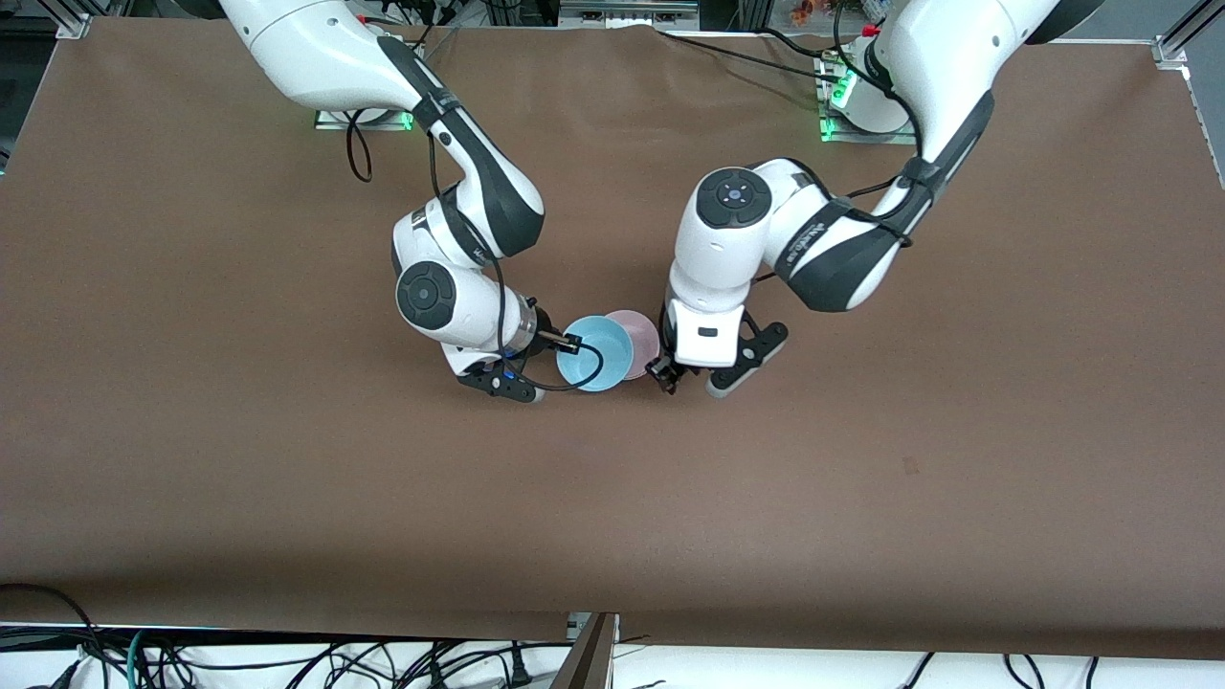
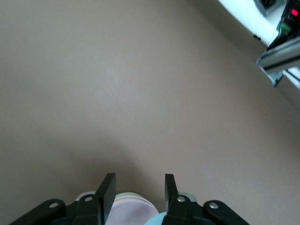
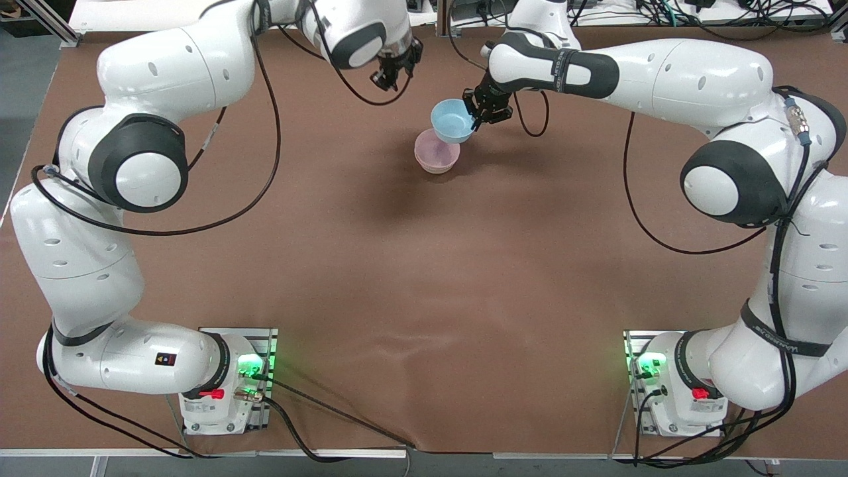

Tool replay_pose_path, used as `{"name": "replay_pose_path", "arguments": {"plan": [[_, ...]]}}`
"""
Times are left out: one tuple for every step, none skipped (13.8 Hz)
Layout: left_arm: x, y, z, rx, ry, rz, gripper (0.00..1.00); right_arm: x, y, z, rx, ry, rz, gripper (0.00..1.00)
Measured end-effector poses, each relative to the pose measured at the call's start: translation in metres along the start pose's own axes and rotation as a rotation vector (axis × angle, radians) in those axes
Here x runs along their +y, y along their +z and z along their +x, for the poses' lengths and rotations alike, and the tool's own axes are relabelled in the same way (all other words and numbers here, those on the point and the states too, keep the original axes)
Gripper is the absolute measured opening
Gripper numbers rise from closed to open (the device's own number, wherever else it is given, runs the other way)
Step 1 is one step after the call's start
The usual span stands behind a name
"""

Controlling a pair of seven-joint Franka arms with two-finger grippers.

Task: Stack pink and blue bowls on white bowl
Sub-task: 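Open the left gripper and lift it away from the pink bowl, then lower the blue bowl onto the pink bowl while the left gripper withdraws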

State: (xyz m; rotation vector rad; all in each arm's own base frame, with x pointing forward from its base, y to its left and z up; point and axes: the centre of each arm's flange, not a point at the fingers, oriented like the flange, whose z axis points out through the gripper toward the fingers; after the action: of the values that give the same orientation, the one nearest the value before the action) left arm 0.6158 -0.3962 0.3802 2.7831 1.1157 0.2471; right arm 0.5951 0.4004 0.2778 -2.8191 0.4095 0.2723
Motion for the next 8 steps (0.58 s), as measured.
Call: {"name": "replay_pose_path", "arguments": {"plan": [[0.002,-0.014,0.016,-0.012,-0.005,0.006,0.49,-0.003,0.006,-0.003,0.0,-0.006,-0.001,0.02],[0.002,-0.028,0.034,-0.027,-0.007,0.013,0.49,-0.007,0.013,-0.007,0.002,-0.006,0.001,0.02],[0.001,-0.044,0.056,-0.04,-0.004,0.02,0.49,-0.011,0.02,-0.012,0.006,-0.002,0.004,0.02],[-0.003,-0.06,0.079,-0.048,0.002,0.025,0.49,-0.016,0.027,-0.016,0.009,-0.003,0.005,0.02],[-0.008,-0.075,0.102,-0.052,0.011,0.029,0.49,-0.019,0.034,-0.02,0.009,-0.003,0.005,0.02],[-0.014,-0.089,0.124,-0.049,0.025,0.03,0.49,-0.02,0.038,-0.023,0.008,-0.003,0.003,0.02],[-0.021,-0.1,0.145,-0.044,0.042,0.032,0.49,-0.021,0.041,-0.024,0.008,-0.003,0.003,0.02],[-0.03,-0.108,0.163,-0.044,0.063,0.036,0.49,-0.021,0.042,-0.023,0.012,-0.002,0.006,0.02]]}}
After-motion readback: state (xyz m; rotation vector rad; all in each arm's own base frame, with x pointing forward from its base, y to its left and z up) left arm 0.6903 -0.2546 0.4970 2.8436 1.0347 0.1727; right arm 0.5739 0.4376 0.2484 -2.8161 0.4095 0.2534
